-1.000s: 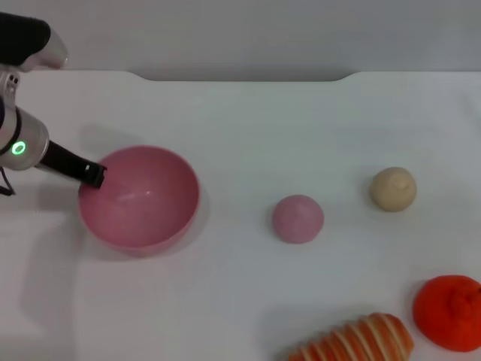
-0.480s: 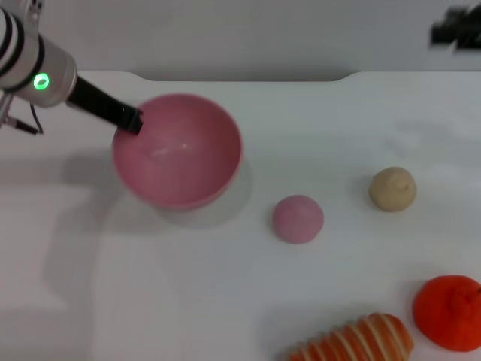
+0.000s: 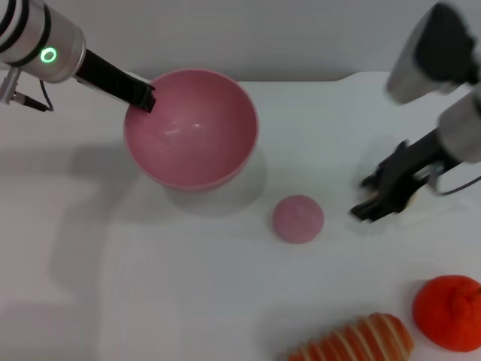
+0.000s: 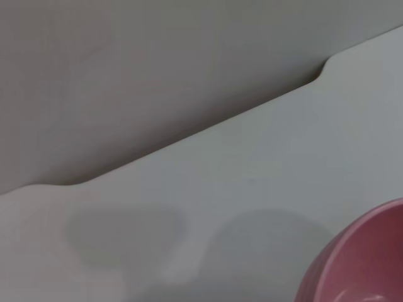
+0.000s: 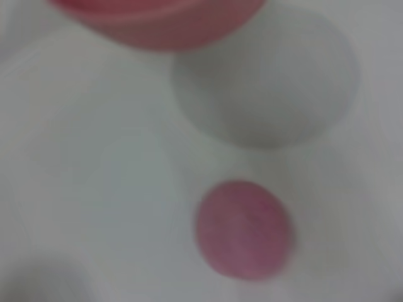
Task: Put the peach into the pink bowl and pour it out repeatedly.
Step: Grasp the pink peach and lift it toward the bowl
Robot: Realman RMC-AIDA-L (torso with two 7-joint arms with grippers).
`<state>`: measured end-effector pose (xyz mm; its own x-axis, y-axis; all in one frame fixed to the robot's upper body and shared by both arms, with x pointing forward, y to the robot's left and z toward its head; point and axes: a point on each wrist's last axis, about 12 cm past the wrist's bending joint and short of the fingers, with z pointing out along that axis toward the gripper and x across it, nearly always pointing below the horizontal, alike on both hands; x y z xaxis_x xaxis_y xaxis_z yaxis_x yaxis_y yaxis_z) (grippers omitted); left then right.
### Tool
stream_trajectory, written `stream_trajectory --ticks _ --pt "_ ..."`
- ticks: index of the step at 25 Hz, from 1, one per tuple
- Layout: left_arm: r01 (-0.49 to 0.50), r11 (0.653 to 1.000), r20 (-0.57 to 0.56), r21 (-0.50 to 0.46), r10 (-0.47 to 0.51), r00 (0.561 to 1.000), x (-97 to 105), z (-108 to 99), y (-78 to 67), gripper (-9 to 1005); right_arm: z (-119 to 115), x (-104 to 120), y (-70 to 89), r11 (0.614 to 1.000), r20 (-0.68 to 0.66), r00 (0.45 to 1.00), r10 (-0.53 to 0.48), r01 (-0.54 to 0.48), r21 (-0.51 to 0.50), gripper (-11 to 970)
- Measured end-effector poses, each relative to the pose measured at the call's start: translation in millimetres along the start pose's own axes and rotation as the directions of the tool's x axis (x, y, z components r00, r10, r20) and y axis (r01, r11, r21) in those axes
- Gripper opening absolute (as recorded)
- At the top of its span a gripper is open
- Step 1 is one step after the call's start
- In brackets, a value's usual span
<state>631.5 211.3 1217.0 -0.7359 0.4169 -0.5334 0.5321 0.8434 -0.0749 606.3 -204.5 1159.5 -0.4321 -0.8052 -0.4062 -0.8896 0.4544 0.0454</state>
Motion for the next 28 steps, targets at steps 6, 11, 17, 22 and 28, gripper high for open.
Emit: stream_trajectory --ticks 6,11,17,22,28 --pt "-0.002 1.0 0.002 0.017 0.002 1.0 4.5 1.0 -0.8 46 18.1 -15.8 12.2 0.997 0.107 0.994 0.003 0.005 -0.072 547" --pt "-0.006 1.0 0.011 0.031 0.006 1.0 6.2 1.1 -1.4 46 27.7 -21.2 15.7 0.997 0.143 0.99 0.01 0.001 -0.08 547" --pt "-0.023 0.999 0.022 0.043 0.022 1.0 5.0 1.2 -3.2 46 49.4 -26.6 18.4 0.998 0.155 0.988 0.015 -0.006 -0.059 547" --pt "-0.034 0.998 0.029 0.051 0.032 0.999 3.8 1.0 -4.6 46 58.1 -29.5 19.3 0.998 0.155 0.987 0.026 -0.017 -0.06 547" --pt "-0.039 0.998 0.03 0.05 0.038 0.999 3.3 0.8 -4.6 46 60.9 -28.2 18.5 0.996 0.138 0.988 0.065 -0.056 -0.065 547"
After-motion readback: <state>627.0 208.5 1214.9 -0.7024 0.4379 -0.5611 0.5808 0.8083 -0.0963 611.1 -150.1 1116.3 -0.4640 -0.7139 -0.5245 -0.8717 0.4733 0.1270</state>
